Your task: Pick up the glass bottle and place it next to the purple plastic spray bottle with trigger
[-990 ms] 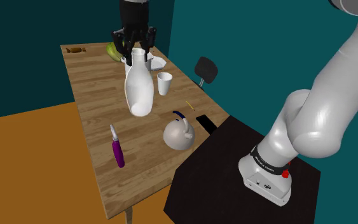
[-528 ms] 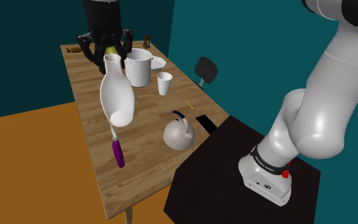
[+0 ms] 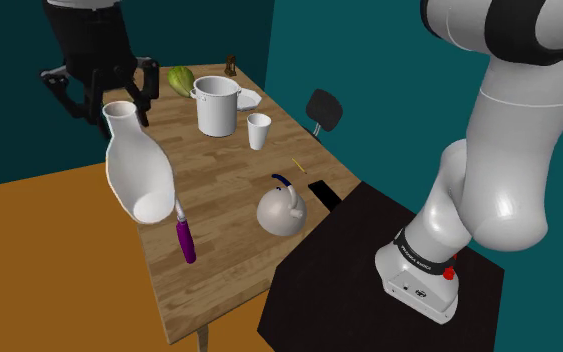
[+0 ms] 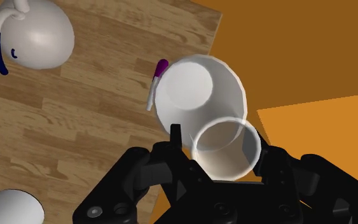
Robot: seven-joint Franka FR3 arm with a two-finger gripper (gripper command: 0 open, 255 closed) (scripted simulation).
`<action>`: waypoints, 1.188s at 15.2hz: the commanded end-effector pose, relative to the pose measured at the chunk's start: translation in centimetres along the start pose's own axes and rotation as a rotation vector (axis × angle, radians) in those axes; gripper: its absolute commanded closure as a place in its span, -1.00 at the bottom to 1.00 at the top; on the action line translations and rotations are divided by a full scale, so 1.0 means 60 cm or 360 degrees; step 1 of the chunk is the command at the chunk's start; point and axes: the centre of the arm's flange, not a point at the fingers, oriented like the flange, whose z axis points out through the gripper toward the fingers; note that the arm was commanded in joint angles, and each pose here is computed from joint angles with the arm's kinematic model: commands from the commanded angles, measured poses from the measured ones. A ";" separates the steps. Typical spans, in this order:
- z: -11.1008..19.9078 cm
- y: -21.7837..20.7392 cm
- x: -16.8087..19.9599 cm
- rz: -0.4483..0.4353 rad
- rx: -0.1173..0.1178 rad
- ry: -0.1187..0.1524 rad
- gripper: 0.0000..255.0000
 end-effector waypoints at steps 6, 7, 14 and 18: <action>0.059 -0.013 0.001 0.0002 0.0001 0.0001 1.00; 0.068 -0.013 0.001 0.0002 0.0001 0.0001 1.00; 0.130 -0.014 0.003 0.0002 0.0001 0.0001 1.00; 0.165 -0.014 0.004 0.0002 0.0001 0.0001 1.00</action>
